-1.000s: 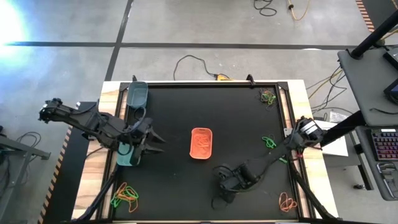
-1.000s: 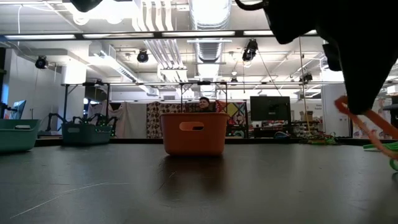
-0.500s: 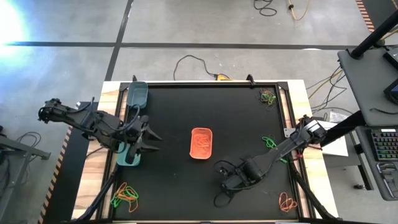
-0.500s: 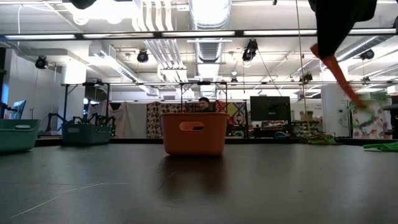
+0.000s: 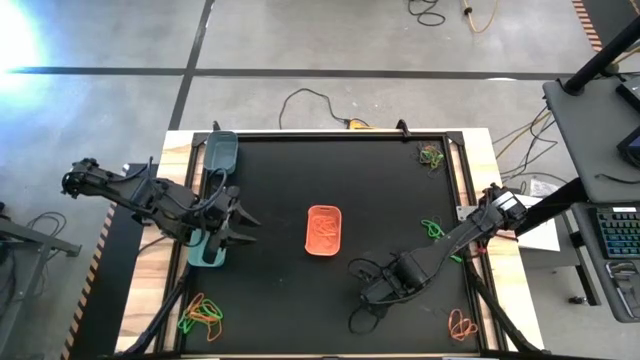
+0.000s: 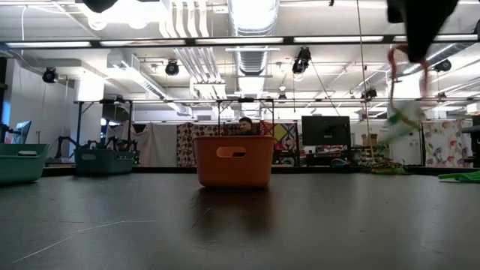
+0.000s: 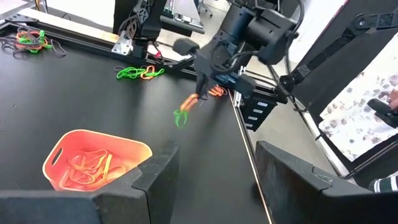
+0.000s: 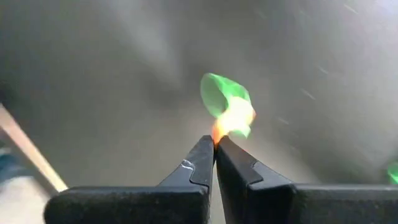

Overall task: Sort rubber bands into baskets
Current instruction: Put the orange rubber band into the orange bin

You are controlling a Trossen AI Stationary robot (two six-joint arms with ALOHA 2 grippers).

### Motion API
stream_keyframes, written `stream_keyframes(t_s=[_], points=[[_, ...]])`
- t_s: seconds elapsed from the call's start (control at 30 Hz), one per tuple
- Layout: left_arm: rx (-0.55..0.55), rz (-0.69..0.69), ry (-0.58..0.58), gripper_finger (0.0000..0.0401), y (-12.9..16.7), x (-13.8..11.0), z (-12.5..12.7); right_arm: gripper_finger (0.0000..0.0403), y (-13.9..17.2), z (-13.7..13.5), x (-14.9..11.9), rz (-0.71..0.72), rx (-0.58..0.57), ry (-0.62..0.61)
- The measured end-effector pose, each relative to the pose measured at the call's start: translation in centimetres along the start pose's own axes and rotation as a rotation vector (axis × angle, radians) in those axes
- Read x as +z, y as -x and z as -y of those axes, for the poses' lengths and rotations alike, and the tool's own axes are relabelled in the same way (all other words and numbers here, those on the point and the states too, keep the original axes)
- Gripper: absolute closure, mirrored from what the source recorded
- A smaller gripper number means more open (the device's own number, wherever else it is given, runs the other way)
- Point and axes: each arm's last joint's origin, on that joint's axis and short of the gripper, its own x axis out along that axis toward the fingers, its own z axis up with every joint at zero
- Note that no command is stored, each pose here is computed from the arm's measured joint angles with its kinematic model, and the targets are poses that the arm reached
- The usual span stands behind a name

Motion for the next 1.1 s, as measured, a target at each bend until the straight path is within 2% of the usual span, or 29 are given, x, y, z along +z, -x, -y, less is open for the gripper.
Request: stream_keyframes(t_s=[0.13,0.27,0.33,0.47,0.57,0.7,0.83,1.0,1.1], points=[[0.004,-0.007,0.01,0.0209,-0.2,-0.1,0.0,0.0394,-0.1,0.0,0.3,0.004,0.01,0.045],[0.006,-0.013,0.02,0.0209,-0.3,-0.1,0.0,0.0394,-0.3,0.9,-0.1,-0.052,-0.075,0.076],[0.007,-0.015,0.03,0.0209,-0.4,-0.1,0.0,0.0394,-0.4,0.9,0.0,-0.057,-0.069,0.082],[0.007,-0.016,0.055,0.0209,-0.4,-0.1,0.0,0.0394,0.7,0.8,0.4,0.03,-0.01,0.088],[0.006,-0.013,0.063,0.0209,-0.3,-0.1,0.0,0.0394,2.1,0.9,1.3,0.187,0.056,0.103],[0.007,-0.012,0.086,0.0209,-0.3,-0.1,0.0,0.0394,2.7,1.3,4.3,0.382,0.087,0.156],[0.021,-0.001,0.094,0.0209,-0.2,-0.1,-0.1,0.0394,1.4,1.5,8.5,0.486,0.135,0.213],[0.004,0.035,0.134,0.0209,0.8,0.2,-0.1,0.0394,-2.9,2.4,12.5,0.468,0.076,0.24],[0.011,0.058,0.133,0.0209,1.3,0.4,-0.2,0.0394,-5.1,2.8,14.1,0.429,0.095,0.228]])
